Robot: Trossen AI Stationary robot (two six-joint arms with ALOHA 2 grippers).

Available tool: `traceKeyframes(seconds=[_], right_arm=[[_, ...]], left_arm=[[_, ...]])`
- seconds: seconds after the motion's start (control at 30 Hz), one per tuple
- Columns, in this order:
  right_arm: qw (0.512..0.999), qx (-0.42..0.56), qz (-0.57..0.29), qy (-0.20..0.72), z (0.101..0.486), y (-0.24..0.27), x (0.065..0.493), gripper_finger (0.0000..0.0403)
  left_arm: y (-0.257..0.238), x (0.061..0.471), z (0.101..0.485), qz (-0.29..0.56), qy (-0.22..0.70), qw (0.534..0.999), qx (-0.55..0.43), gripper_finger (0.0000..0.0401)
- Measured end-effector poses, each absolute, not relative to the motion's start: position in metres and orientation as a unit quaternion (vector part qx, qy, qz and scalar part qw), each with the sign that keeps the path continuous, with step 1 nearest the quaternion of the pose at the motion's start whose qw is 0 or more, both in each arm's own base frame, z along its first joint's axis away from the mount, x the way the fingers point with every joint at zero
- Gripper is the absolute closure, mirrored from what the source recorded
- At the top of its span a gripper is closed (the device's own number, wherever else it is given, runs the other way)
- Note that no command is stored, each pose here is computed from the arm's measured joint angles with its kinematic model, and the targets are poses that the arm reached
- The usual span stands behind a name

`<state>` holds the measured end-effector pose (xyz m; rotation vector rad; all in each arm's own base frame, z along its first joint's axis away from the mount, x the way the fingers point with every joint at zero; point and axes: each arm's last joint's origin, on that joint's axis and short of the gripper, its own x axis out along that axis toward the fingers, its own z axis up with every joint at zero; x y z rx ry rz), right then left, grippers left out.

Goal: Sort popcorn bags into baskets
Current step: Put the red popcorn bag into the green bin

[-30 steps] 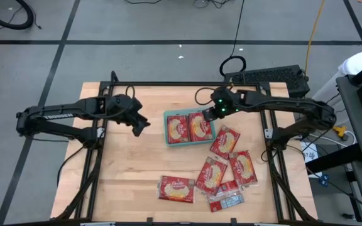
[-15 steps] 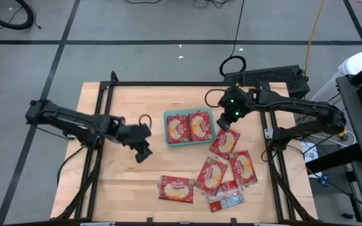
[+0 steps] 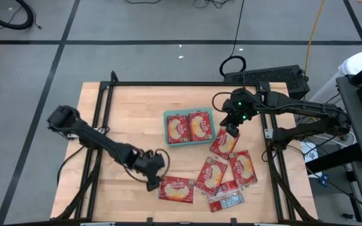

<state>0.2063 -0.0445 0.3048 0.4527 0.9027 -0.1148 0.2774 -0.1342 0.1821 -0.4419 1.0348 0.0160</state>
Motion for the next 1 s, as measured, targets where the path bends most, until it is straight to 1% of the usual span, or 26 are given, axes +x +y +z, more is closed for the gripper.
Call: traceKeyframes(seconds=[0.17, 0.27, 0.37, 0.5, 0.63, 0.77, 0.87, 0.93, 1.0], right_arm=[[0.87, 0.214, -0.051, 0.441, 0.304, -0.042, 0.205, 0.0394], [0.865, 0.216, -0.037, 0.452, 0.303, -0.038, 0.204, 0.0394], [0.859, 0.222, -0.016, 0.461, 0.302, -0.034, 0.203, 0.0394], [0.855, 0.219, -0.01, 0.469, 0.301, -0.03, 0.202, 0.0394], [0.857, 0.215, -0.004, 0.469, 0.302, -0.027, 0.203, 0.0394], [0.856, 0.218, -0.003, 0.47, 0.302, -0.026, 0.203, 0.0394], [0.853, 0.227, -0.008, 0.469, 0.302, -0.026, 0.203, 0.0394], [0.853, 0.234, -0.012, 0.467, 0.302, -0.026, 0.204, 0.0394], [0.854, 0.241, -0.015, 0.461, 0.303, -0.026, 0.205, 0.0394]], left_arm=[[-0.156, 0.287, 0.149, -0.026, 0.499, 0.847, -0.178, 0.0139], [-0.163, 0.29, 0.14, -0.047, 0.495, 0.854, -0.152, 0.0161], [-0.161, 0.291, 0.14, -0.024, 0.486, 0.863, -0.138, 0.019], [-0.157, 0.294, 0.14, -0.006, 0.477, 0.871, -0.12, 0.0223], [-0.156, 0.295, 0.14, -0.028, 0.471, 0.878, -0.084, 0.0231], [-0.154, 0.293, 0.132, -0.036, 0.492, 0.868, -0.053, 0.0216], [-0.154, 0.295, 0.128, -0.063, 0.5, 0.863, -0.042, 0.0211], [-0.154, 0.295, 0.126, -0.086, 0.506, 0.858, -0.027, 0.0226], [-0.155, 0.295, 0.126, -0.102, 0.504, 0.857, -0.012, 0.0263]])
